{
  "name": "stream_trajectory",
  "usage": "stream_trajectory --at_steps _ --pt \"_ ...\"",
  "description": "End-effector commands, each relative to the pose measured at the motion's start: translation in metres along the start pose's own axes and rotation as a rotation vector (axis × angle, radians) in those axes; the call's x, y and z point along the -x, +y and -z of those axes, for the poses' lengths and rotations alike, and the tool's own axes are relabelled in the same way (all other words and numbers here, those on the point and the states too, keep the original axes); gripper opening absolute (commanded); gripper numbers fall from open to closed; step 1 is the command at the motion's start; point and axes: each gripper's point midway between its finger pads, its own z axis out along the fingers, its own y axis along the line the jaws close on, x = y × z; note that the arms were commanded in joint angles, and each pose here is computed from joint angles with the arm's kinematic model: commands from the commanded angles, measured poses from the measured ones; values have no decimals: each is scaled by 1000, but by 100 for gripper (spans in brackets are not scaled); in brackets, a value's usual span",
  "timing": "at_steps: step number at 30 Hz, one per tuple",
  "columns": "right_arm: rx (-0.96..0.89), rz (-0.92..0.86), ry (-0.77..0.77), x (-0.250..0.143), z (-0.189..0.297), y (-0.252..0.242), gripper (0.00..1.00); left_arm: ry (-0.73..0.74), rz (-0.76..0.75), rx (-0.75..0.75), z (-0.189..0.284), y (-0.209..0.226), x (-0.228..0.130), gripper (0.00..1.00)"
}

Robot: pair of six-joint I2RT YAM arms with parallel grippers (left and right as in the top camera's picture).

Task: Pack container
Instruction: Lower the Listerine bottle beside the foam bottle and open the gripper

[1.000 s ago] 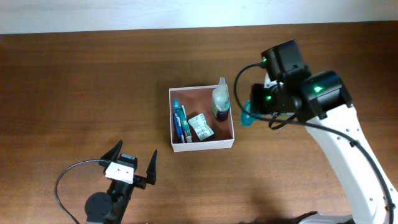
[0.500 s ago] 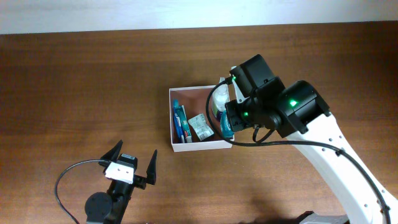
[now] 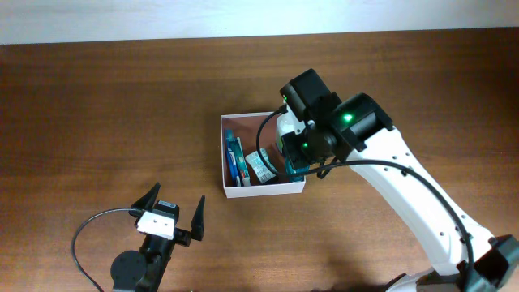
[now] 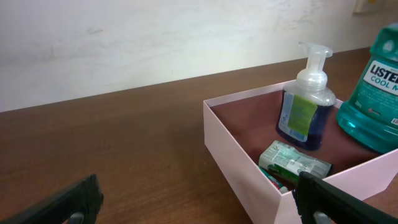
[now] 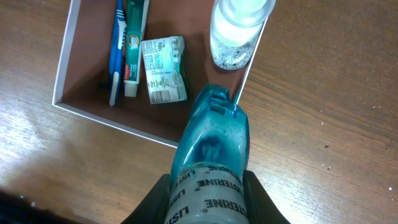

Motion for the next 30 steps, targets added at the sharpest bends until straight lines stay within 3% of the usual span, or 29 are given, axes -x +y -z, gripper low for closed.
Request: stream_trajectory --at_steps 1,30 --pt "4 21 -28 8 5 5 23 0 -18 -8 0 -1 -2 99" --pt "-41 22 153 5 -70 4 23 0 -18 -8 0 -1 -2 100"
